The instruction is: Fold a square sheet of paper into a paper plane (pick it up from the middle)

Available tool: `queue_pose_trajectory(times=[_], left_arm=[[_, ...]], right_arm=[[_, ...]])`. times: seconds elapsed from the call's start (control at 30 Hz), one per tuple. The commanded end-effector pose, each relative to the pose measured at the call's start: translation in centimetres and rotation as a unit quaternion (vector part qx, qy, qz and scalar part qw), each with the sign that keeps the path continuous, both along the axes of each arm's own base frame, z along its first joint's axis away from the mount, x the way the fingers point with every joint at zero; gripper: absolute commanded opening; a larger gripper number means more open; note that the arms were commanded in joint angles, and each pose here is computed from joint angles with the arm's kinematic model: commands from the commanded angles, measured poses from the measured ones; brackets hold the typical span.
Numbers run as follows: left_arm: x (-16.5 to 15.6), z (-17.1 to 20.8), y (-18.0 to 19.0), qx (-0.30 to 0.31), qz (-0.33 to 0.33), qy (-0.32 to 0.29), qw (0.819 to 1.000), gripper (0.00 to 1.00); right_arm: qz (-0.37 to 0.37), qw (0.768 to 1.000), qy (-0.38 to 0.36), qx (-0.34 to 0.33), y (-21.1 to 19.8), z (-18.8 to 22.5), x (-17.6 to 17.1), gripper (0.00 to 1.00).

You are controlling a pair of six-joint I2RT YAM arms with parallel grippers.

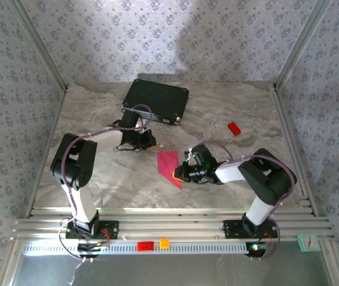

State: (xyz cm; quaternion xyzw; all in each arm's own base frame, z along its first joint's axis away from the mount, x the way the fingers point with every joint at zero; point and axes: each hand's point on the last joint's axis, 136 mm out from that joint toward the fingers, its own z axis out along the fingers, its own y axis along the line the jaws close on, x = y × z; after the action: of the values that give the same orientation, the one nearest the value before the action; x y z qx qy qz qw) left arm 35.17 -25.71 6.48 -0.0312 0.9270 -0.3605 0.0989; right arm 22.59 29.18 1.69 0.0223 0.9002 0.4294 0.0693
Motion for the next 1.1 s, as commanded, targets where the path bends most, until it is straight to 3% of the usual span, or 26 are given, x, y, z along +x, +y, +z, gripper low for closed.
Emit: queue_pose_trajectory(times=[0.0,0.13,0.4,0.77,1.07], left_arm=[[-2.8,1.1,-3.0,-0.025,-0.054,-0.005,0.998,0.01],[-4.4,-1.1,-4.7,-0.02,-0.077,0.015,0.997,0.0],[-4.7,-4.9,-4.2,0.005,-0.075,0.045,0.996,0.0],[-5.6,-7.3,-2.5,0.055,-0.08,0.057,0.994,0.0],[-5.7,-7.7,-2.6,0.055,-0.082,0.062,0.993,0.0]], right_arm=[[-0.021,0.982,0.123,-0.142,-5.6,-6.9,-5.4,0.0],[-0.021,0.983,0.12,-0.139,-5.4,-6.6,-5.2,0.0],[-0.015,0.987,0.103,-0.12,-3.9,-5.0,-3.6,0.0],[-0.009,0.996,0.025,-0.089,-0.4,1.3,0.9,0.0],[0.005,0.995,0.032,-0.096,2.1,-0.3,2.5,0.02]])
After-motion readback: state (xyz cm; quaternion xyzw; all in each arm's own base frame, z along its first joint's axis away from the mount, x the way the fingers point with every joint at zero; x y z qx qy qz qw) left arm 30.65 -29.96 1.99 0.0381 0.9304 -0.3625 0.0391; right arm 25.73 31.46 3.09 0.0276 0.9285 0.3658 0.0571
